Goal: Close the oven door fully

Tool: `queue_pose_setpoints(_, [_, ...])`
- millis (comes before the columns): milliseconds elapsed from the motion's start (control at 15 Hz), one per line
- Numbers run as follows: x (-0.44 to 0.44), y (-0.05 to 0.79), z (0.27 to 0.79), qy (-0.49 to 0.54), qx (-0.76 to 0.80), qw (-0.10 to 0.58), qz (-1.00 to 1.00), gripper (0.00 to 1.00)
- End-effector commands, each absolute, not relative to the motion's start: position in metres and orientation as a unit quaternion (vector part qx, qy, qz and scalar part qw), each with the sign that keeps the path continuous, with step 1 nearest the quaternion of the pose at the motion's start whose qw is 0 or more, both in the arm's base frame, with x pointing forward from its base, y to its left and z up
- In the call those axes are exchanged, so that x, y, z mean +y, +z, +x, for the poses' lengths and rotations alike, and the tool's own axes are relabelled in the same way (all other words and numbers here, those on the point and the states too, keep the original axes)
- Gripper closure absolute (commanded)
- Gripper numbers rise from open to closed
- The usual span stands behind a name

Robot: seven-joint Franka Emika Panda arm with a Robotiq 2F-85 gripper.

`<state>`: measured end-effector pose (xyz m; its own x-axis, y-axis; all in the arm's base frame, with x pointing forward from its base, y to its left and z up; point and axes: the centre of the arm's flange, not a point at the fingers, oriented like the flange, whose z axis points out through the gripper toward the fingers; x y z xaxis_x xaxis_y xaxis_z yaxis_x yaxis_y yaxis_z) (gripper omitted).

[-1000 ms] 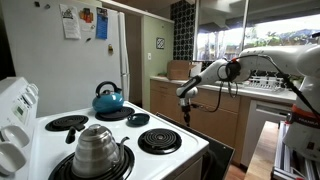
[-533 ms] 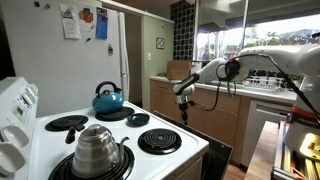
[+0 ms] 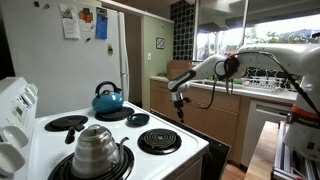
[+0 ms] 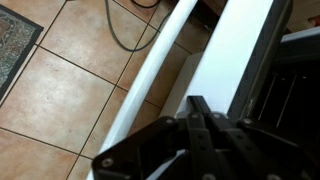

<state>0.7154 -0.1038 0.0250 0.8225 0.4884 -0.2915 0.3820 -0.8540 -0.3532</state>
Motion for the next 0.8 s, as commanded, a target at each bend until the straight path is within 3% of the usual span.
queue_pose_setpoints(0, [-0.044, 0.000, 0.706, 0.184, -0.237, 0.169, -0.939, 0.98])
queue_pose_setpoints(733, [-0.019, 0.056, 0.686, 0.132, -0.261, 0.186, -0.938, 0.98])
